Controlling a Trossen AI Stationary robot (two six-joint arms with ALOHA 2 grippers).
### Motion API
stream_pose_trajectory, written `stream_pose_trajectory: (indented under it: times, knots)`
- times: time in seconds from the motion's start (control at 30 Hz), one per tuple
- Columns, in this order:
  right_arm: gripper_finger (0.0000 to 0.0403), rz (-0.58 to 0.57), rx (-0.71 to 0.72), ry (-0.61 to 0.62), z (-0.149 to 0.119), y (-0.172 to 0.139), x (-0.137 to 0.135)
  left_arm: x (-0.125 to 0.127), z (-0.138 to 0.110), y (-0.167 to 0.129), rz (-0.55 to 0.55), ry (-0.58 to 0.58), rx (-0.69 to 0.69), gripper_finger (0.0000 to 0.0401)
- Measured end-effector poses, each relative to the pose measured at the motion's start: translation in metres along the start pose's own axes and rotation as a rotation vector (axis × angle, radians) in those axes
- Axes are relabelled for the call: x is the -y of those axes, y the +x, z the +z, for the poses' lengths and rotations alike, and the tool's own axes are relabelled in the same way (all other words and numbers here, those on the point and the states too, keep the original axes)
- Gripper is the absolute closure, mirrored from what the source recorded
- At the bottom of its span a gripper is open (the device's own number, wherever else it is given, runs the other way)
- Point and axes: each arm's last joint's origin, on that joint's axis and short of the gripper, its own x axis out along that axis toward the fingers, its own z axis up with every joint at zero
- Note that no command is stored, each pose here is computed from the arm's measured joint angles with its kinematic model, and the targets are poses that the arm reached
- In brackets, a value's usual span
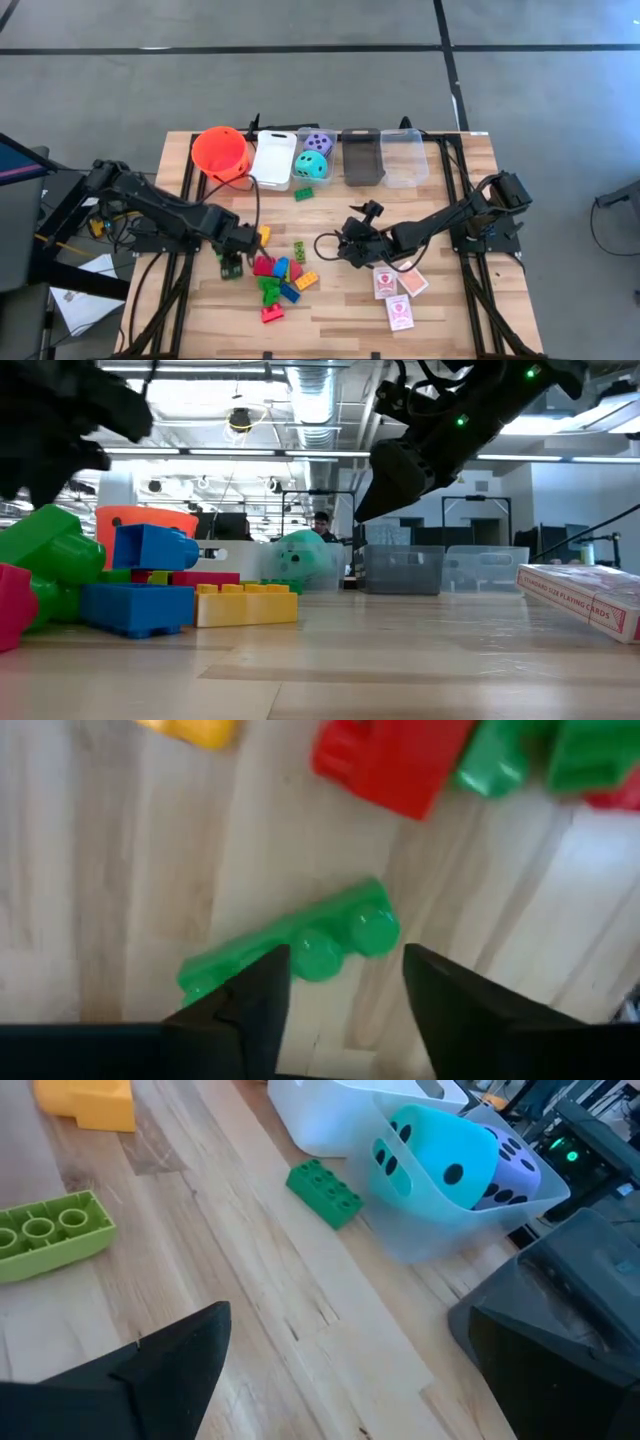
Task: Pick & Place Toys
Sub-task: Put the top left large green game piece into the white bin
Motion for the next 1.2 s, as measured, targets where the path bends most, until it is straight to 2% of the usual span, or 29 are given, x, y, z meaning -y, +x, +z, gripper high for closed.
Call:
stream_pose_trajectory:
  times: [0.2,0.37,0.5,0.8,0.93,1.0,1.2]
  knots:
    - [0.0006,0.0,0.0,0.0,0.0,0.0,0.0,0.014,-0.013,0.003,0.001,0.146,-0.02,0.0274]
    - [0.0006,0.001,0.002,0.003,0.0,0.0,0.0,0.018,-0.029,0.013,0.037,0.323,-0.092,0.0279]
    - [0.0006,0.003,0.008,0.012,0.001,0.0,0.0,0.016,-0.036,0.018,0.05,0.41,-0.132,0.0254]
    - [0.0006,-0.027,0.003,0.035,0.005,0.011,0.008,0.006,-0.038,0.029,0.116,0.406,-0.142,0.0154]
    - [0.0006,-0.041,-0.004,0.043,0.006,0.015,0.012,0.005,-0.037,0.032,0.154,0.514,-0.105,0.0119]
    - [0.0006,-0.045,-0.006,0.046,0.007,0.016,0.013,0.005,-0.036,0.033,0.172,0.579,-0.084,0.011]
    - [0.0006,-0.05,-0.008,0.049,0.007,0.018,0.015,0.004,-0.037,0.036,0.186,0.593,-0.084,0.011]
